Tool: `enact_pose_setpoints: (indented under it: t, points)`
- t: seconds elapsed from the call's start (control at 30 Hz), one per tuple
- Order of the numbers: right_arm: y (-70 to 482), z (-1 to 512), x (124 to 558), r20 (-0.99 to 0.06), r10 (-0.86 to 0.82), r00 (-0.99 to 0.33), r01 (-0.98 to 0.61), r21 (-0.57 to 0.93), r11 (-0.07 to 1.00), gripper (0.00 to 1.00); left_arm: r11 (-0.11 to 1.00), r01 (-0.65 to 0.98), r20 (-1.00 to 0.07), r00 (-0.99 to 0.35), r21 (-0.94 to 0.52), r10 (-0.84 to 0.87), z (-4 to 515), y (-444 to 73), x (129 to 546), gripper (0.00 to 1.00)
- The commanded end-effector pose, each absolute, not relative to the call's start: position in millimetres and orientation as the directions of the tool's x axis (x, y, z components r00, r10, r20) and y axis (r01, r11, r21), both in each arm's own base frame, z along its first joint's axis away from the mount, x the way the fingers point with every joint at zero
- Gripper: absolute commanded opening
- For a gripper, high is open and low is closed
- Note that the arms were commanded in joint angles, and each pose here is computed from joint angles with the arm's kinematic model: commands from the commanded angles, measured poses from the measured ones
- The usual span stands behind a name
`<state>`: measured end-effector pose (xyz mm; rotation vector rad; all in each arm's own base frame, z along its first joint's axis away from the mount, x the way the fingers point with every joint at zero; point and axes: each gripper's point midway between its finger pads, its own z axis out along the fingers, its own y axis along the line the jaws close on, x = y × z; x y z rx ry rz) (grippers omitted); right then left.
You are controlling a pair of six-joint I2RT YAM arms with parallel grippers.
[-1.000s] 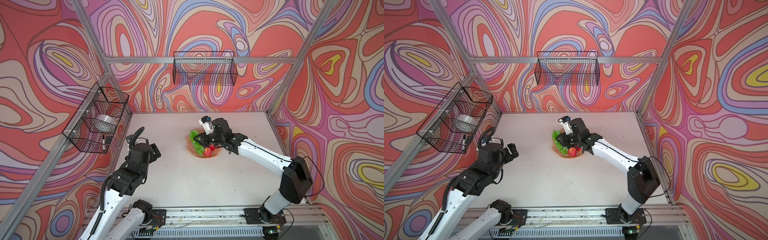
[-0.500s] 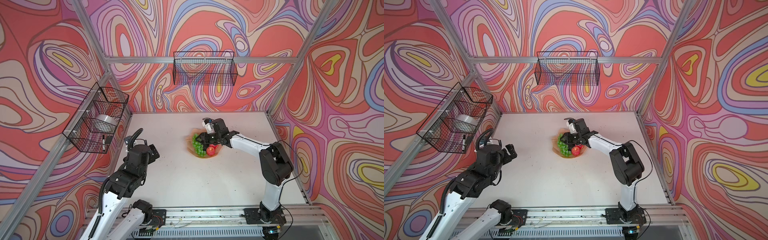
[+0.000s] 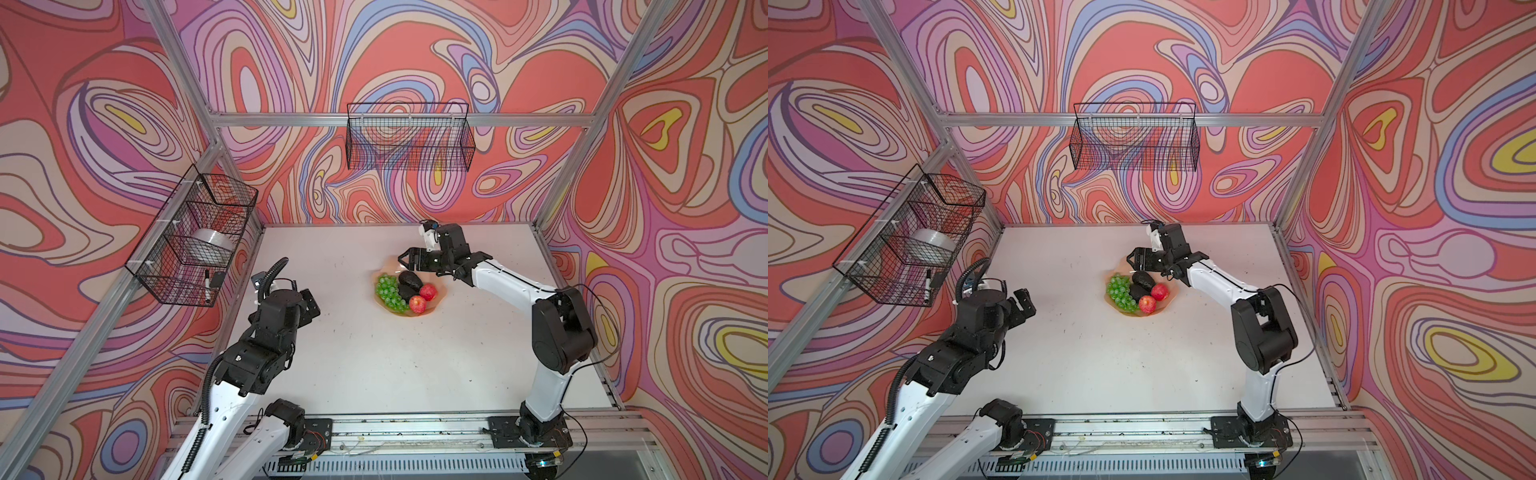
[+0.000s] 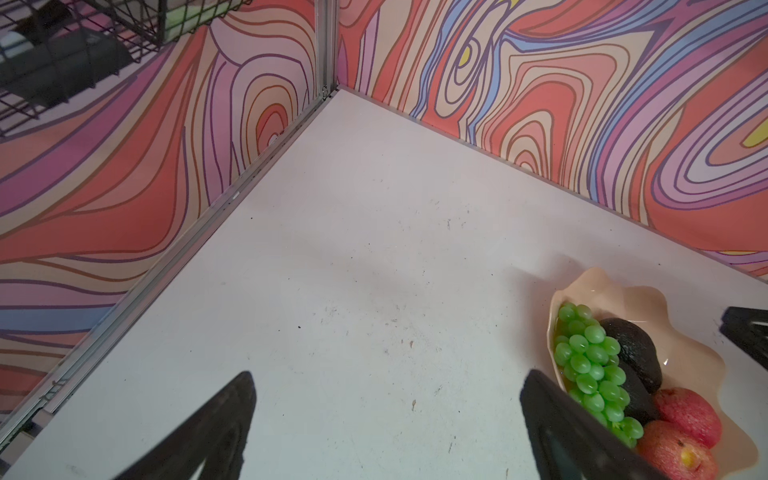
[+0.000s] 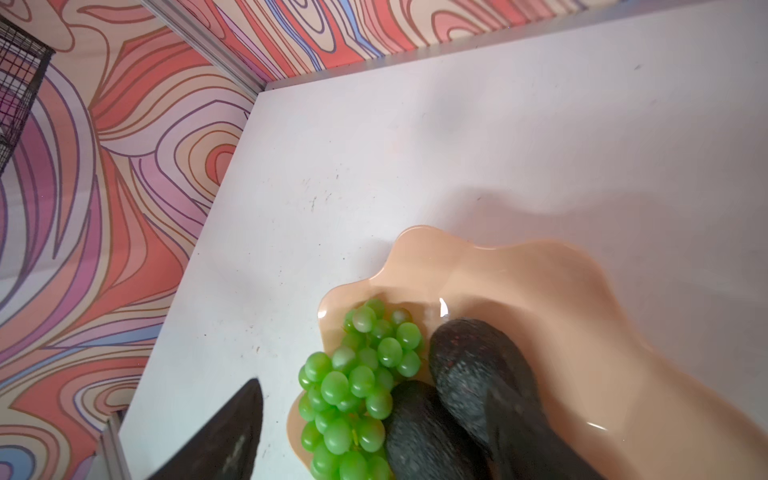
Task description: Place and organize the fake fruits in the fruit bowl
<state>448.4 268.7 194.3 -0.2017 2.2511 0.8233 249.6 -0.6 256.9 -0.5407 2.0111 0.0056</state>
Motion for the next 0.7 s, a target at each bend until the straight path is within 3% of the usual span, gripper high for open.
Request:
enact_pose_setpoints:
  t: [0.0,0.2,0.3,0.43,0.57,0.67]
  points:
    - [228.2,251.2,439.8,-0.813,0.094,-0.575,-0.383,0.369,0.847,0.98,0.909,-0.367,-0.884,-0.333,-0.199,-0.328,258.1,2.9,259.5,1.00]
    - [130.8,252.0,414.5,-0.881,0.142,-0.451,-0.188,0.249,0.950,0.98,0.901,-0.415,-0.933,-0.259,-0.125,-0.249,229.9,9.7,286.2,1.00]
    - [76.2,232.9,400.7,-0.921,0.151,-0.360,-0.067,0.187,0.980,0.98,0.912,-0.409,-0.944,-0.281,-0.044,-0.172,207.6,7.0,301.7,1.00]
    - [6.6,194.4,391.0,-0.912,0.208,-0.355,0.161,0.160,0.974,0.98,0.918,-0.392,-0.949,-0.306,0.058,-0.071,177.9,8.0,306.4,1.00]
    - [-19.4,172.3,388.9,-0.953,0.169,-0.251,0.219,0.115,0.969,0.98,0.921,-0.373,-0.971,-0.237,0.109,0.019,167.5,13.3,304.8,1.00]
    - [-26.8,158.1,401.2,-0.960,0.153,-0.236,0.220,0.101,0.970,0.98,0.933,-0.358,-0.974,-0.220,0.037,-0.046,150.3,18.7,308.8,1.00]
